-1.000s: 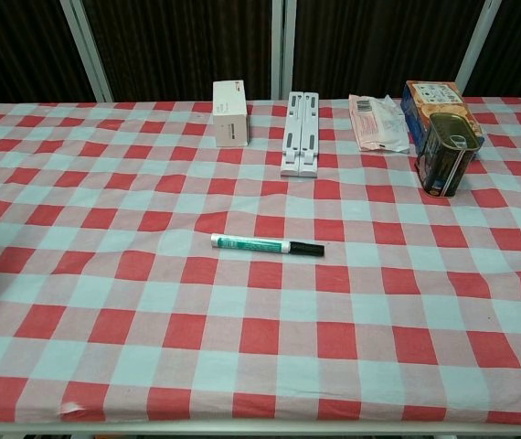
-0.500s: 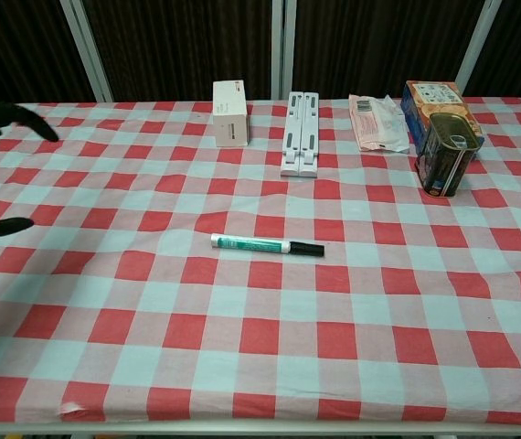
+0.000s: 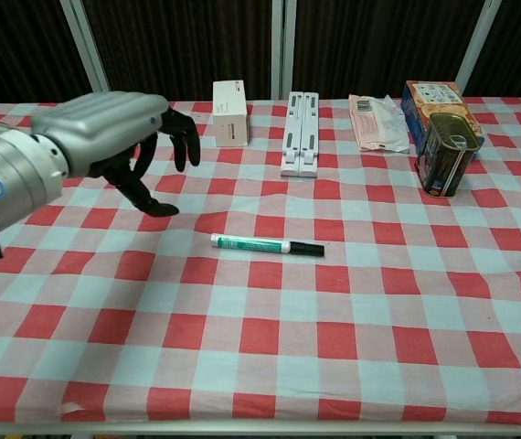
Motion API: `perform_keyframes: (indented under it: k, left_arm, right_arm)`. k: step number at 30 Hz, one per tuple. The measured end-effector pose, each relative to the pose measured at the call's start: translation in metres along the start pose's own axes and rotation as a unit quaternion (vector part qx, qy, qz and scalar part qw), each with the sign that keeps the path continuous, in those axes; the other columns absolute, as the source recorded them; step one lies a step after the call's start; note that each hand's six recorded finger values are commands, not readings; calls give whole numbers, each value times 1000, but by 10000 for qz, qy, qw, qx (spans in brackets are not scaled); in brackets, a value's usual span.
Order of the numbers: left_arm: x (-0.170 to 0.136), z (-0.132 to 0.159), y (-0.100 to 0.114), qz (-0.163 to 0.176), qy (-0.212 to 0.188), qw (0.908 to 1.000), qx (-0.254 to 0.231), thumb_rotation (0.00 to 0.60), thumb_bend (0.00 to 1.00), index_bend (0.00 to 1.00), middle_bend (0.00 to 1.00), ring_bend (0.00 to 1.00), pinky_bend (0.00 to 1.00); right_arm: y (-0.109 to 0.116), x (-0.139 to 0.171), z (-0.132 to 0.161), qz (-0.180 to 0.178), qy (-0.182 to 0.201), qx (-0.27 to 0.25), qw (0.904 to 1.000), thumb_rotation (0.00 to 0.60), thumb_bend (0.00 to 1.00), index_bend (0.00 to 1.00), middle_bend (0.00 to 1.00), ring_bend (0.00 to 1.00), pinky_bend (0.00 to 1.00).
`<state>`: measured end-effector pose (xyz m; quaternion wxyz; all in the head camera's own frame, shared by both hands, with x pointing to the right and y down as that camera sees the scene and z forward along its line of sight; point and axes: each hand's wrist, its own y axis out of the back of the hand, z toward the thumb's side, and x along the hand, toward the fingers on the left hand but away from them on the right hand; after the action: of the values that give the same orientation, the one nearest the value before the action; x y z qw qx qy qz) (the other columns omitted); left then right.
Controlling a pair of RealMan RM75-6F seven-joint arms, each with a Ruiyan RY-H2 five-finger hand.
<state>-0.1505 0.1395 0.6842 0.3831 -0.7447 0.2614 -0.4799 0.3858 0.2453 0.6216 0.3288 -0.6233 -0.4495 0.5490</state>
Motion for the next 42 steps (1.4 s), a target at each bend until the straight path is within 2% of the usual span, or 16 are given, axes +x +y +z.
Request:
perform_keyframes:
  k: [6, 12, 20, 31, 39, 42]
  left_arm:
    - [17, 21, -25, -597, 111, 9980, 198, 600, 182, 439, 467, 797, 812]
    - [32, 48, -45, -923, 73, 9940, 579, 600, 195, 440, 466, 824, 822]
    - [42, 58, -48, -853, 58, 9931, 809, 600, 211, 441, 466, 827, 823]
    - [52, 61, -61, -1009, 90, 9902, 957, 600, 238, 455, 475, 838, 831]
    - [59, 59, -67, -928, 101, 9850, 1454, 600, 258, 464, 485, 840, 832]
    - [59, 59, -69, -963, 127, 9846, 1452, 600, 263, 469, 489, 842, 835]
  right_arm:
    - [-1, -1, -1, 24, -16, -2, 10000, 600, 0, 30, 139, 0, 0]
    - [-4, -2, -2, 77, -29, -18, 10000, 600, 0, 30, 139, 0, 0]
    - [-7, -2, -5, 119, -55, -22, 9999, 600, 0, 30, 139, 0, 0]
    - [-13, -2, -8, 194, -93, -39, 9998, 600, 0, 30, 137, 0, 0]
    - [-15, -1, -11, 210, -113, -44, 9997, 600, 0, 31, 137, 0, 0]
    - [-16, -1, -11, 207, -111, -45, 9997, 600, 0, 31, 137, 0, 0]
